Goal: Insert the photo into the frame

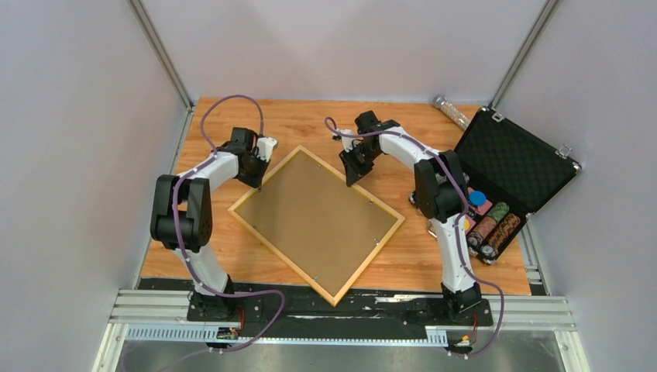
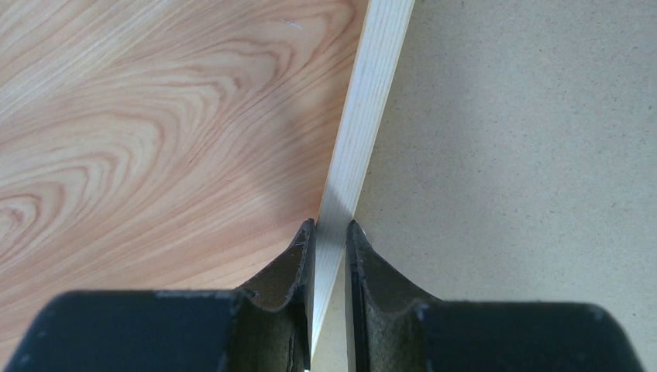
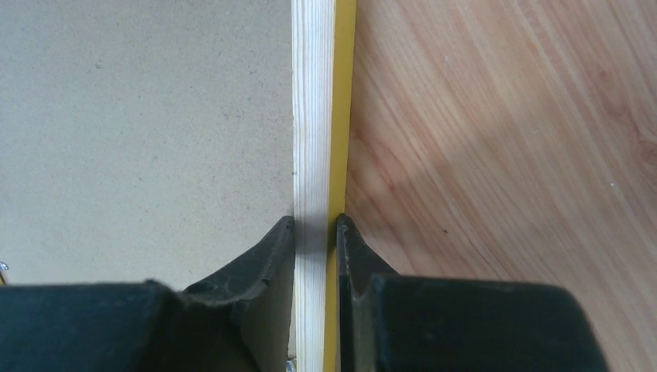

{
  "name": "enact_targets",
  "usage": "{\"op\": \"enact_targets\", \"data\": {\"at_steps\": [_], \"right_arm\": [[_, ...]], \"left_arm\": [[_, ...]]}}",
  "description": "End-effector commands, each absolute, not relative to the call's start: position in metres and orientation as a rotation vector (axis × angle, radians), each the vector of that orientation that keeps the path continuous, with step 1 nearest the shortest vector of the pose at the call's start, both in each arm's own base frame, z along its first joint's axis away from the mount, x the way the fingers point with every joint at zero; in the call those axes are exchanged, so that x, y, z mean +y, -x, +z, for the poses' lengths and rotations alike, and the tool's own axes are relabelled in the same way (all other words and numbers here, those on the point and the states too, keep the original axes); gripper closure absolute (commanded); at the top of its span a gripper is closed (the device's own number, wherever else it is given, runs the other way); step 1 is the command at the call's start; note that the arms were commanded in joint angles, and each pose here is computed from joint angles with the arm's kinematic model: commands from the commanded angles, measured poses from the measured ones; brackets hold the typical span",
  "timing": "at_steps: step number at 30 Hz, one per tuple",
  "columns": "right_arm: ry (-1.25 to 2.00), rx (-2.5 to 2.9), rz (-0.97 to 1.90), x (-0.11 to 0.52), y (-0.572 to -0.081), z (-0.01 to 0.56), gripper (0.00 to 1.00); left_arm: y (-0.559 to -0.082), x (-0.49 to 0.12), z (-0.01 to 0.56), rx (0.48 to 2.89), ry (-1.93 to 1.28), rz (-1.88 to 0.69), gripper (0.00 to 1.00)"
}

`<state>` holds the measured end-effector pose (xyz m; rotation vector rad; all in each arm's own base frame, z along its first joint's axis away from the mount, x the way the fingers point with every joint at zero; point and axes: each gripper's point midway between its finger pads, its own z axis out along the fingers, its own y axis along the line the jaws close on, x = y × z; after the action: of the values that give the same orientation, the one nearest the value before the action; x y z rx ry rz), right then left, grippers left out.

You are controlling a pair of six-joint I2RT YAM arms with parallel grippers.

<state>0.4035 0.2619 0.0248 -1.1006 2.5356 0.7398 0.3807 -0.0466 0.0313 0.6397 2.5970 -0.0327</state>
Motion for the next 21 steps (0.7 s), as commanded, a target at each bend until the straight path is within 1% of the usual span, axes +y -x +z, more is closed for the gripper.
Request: {"op": "enact_targets", "data": {"at_steps": [1,12,17,19,21], "right_arm": [[1.192,2.564,0.492,0.248,-0.427,-0.010,1.00],[1.404,2.319,0.336,0.293,-0.477,0.000,1.00],[1.435,2.204,0.231,0.306,-0.501,0.008,1.00],[1.434,2.157,0.189,0.310,-0.511,0.013,1.00],[1.441,2.115,0.165,0.313,-0.518,0.018,0.98]], "left_arm": [[-0.312,-0.025,-0.011,2.906,-0.548,-0.127,1.00],[-0.271,-0.017,-0.009,2.969,-0.600,-0.199,1.00],[-0.261,-0.013,0.000,2.963,-0.660,-0.191,1.00],[-0.255,-0.016,0.004,2.959,-0.701,-0.229,1.00],[-0.249,-0.019,0.008,2.954,-0.751,-0.275,1.00]]}}
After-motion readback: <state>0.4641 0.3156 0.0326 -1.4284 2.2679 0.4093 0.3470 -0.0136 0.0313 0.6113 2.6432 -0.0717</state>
